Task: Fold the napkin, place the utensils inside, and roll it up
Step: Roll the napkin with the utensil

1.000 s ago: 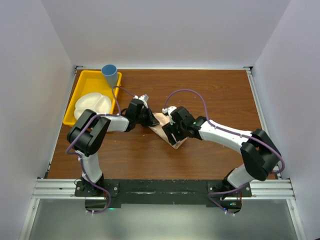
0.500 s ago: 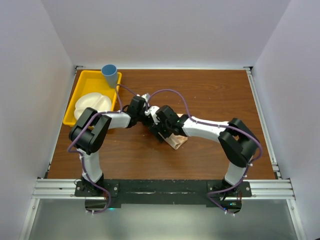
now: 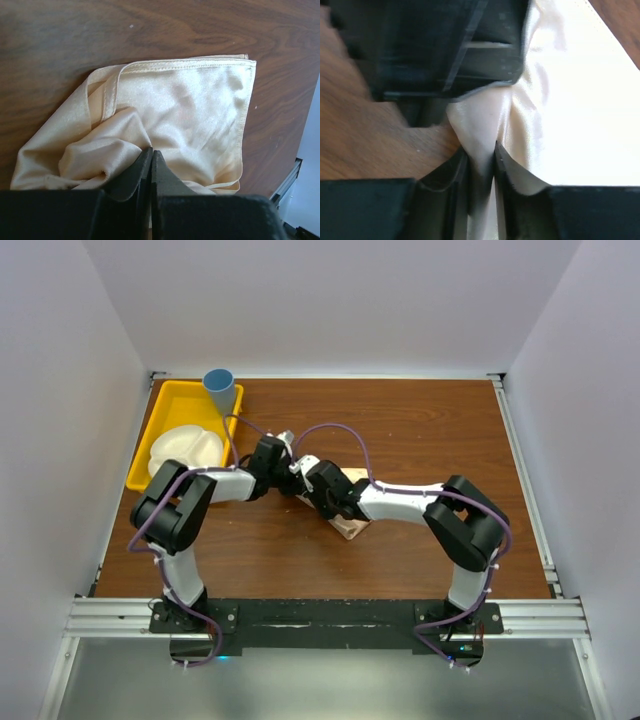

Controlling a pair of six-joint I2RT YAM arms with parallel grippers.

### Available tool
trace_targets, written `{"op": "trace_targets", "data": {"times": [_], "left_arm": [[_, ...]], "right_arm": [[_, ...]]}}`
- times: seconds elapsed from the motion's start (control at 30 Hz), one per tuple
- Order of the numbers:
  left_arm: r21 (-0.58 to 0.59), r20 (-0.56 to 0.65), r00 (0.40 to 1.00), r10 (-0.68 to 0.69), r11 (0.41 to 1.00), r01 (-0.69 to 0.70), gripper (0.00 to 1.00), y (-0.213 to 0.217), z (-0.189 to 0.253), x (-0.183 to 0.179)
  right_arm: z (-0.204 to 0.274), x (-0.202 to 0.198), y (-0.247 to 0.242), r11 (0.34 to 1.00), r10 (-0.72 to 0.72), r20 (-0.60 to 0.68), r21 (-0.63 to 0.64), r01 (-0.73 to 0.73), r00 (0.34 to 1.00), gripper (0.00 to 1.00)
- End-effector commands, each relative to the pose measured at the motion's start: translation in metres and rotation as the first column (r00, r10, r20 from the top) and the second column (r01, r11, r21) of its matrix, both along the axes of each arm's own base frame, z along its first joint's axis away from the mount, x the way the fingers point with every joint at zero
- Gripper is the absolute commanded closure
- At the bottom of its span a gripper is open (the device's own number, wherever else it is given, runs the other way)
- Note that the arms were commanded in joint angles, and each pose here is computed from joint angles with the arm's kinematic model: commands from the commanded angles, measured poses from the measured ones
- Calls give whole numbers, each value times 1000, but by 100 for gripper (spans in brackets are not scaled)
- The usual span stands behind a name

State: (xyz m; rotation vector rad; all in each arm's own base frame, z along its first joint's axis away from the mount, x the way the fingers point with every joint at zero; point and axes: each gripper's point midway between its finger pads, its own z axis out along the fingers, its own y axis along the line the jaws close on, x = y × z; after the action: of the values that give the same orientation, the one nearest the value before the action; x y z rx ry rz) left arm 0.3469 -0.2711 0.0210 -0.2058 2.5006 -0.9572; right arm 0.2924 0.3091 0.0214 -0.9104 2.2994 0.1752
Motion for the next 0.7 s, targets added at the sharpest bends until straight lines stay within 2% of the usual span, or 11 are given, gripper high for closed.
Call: {"op": "trace_targets", "data": {"times": [0.0, 0.03, 0.07, 0.13, 0.17, 0.23, 0.27, 0.37, 0.43, 0.53, 0.67], "left_arm": [[79, 1, 998, 69, 995, -69, 85, 36, 10, -11], [82, 32, 996, 81, 993, -84, 82, 40, 20, -7], [93, 74, 993, 88, 991, -95, 80, 45, 31, -3], [90, 181, 976, 124, 986, -142, 73, 54, 69, 8], [96, 214, 968, 129, 984, -152, 71, 58, 80, 9], [80, 293, 944, 155, 979, -185, 69, 65, 110, 12], [67, 322, 933, 163, 979, -194, 68, 67, 123, 10], [62, 343, 927, 152, 981, -184, 66, 68, 128, 6], [25, 323, 941, 101, 993, -115, 67, 55, 123, 0], [-59, 283, 958, 51, 998, -35, 73, 32, 107, -7], [-128, 231, 973, 25, 992, 5, 80, 15, 74, -10]], "right_arm": [[-17, -21, 4, 996, 11, -116, 94, 0, 993, 89], [-16, -20, 4, 991, 21, -139, 131, -2, 990, 92], [-15, -38, 18, 970, 116, -220, 237, -62, 969, 95], [-16, -36, 15, 952, 126, -288, 306, -33, 949, 98], [-11, -48, 22, 923, 192, -359, 382, -44, 913, 98], [-11, -42, 15, 897, 196, -444, 441, 23, 874, 99], [-4, -51, 21, 865, 240, -513, 499, 59, 824, 99], [-8, -44, 16, 830, 221, -644, 518, 205, 733, 99], [-10, -47, 15, 798, 221, -726, 519, 308, 651, 98], [-9, -44, 17, 753, 246, -762, 539, 377, 599, 97], [-24, -40, 13, 752, 212, -781, 515, 412, 588, 97]]}}
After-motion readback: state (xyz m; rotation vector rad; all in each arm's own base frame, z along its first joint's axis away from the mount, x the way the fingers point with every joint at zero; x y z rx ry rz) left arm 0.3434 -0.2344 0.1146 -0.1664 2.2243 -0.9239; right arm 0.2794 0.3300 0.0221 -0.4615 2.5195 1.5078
